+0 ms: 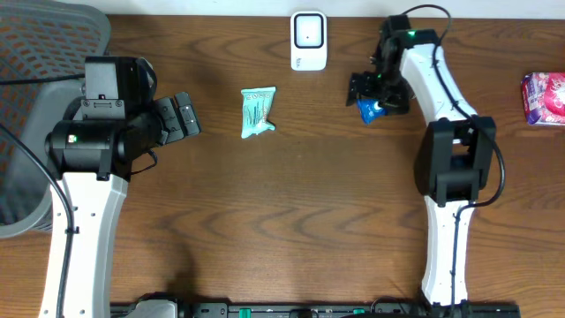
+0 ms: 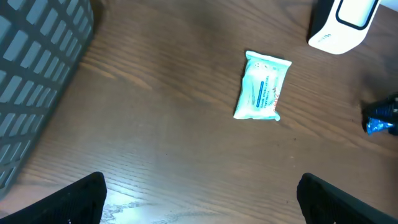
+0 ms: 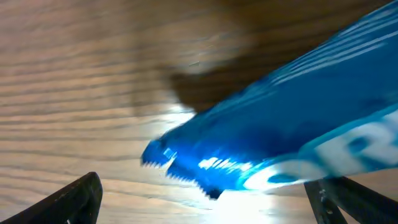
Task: Scan the item barcode
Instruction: 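Reach the right gripper to the blue Oreo packet and grasp it, then lift the blue packet up to the scanner face with the right gripper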
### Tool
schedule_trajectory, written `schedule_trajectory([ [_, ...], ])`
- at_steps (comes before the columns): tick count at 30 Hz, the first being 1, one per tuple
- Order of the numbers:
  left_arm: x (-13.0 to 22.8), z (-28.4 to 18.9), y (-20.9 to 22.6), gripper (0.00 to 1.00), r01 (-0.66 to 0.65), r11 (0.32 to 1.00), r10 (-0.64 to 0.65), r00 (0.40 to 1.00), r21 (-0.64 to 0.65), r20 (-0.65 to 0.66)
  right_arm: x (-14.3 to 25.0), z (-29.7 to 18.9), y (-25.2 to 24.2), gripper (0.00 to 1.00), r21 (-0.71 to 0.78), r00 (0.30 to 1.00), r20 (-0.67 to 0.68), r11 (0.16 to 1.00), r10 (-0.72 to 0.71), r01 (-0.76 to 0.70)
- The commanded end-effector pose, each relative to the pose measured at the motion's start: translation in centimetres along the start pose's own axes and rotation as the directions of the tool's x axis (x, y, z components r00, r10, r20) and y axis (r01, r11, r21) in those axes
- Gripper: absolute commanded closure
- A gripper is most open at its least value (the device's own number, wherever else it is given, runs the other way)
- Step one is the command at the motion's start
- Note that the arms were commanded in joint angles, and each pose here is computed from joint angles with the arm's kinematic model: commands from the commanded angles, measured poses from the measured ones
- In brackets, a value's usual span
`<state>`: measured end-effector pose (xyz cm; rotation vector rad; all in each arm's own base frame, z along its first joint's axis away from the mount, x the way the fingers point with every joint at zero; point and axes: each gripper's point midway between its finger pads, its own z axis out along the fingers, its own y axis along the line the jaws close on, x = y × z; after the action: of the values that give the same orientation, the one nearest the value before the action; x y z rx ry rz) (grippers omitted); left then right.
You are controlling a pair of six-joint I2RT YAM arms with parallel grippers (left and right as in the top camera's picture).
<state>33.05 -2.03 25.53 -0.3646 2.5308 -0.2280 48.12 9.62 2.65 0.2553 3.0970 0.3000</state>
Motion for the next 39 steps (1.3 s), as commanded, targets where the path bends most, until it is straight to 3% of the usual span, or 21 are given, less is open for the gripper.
schedule_trajectory([
  [1,0.0,-0.1,0.2,0.02,0.004,1.0,-0.004,1.0,-0.006,0.003,0.8,0.9,1.6,0.01,0.002,1.0,-0.018,1.0,-0.009,0.009],
  [9,0.0,-0.1,0.2,0.02,0.004,1.0,-0.004,1.0,-0.006,0.003,-0.3,0.7,1.0,0.01,0.02,0.992,0.021,0.992,-0.125,0.125],
  [20,0.0,-0.1,0.2,0.02,0.004,1.0,-0.004,1.0,-0.006,0.003,-3.0,-1.3,-8.2,0.02,-0.011,0.997,0.051,0.999,0.052,-0.052],
  [23,0.0,-0.1,0.2,0.02,0.004,1.0,-0.004,1.0,-0.006,0.003,-3.5,-1.5,-8.8,0.14,-0.018,0.988,0.068,0.991,0.136,-0.135],
  [26,0.0,-0.1,0.2,0.02,0.004,1.0,-0.004,1.0,-0.006,0.003,-3.9,-1.5,-8.3,0.22,-0.056,0.946,0.073,0.949,0.314,-0.311],
  [31,0.0,-0.1,0.2,0.02,0.004,1.0,-0.004,1.0,-0.006,0.003,-5.1,-1.6,-3.4,0.14,-0.23,0.949,0.069,0.931,0.308,-0.285],
  [34,0.0,-0.1,0.2,0.02,0.004,1.0,-0.004,1.0,-0.006,0.003,-5.6,-1.3,-2.7,0.14,-0.224,0.937,0.088,0.924,0.337,-0.311],
  [39,0.0,-0.1,0.2,0.02,0.004,1.0,-0.004,1.0,-0.006,0.003,-4.7,1.3,-3.9,0.2,-0.094,0.912,0.088,0.915,0.4,-0.392],
])
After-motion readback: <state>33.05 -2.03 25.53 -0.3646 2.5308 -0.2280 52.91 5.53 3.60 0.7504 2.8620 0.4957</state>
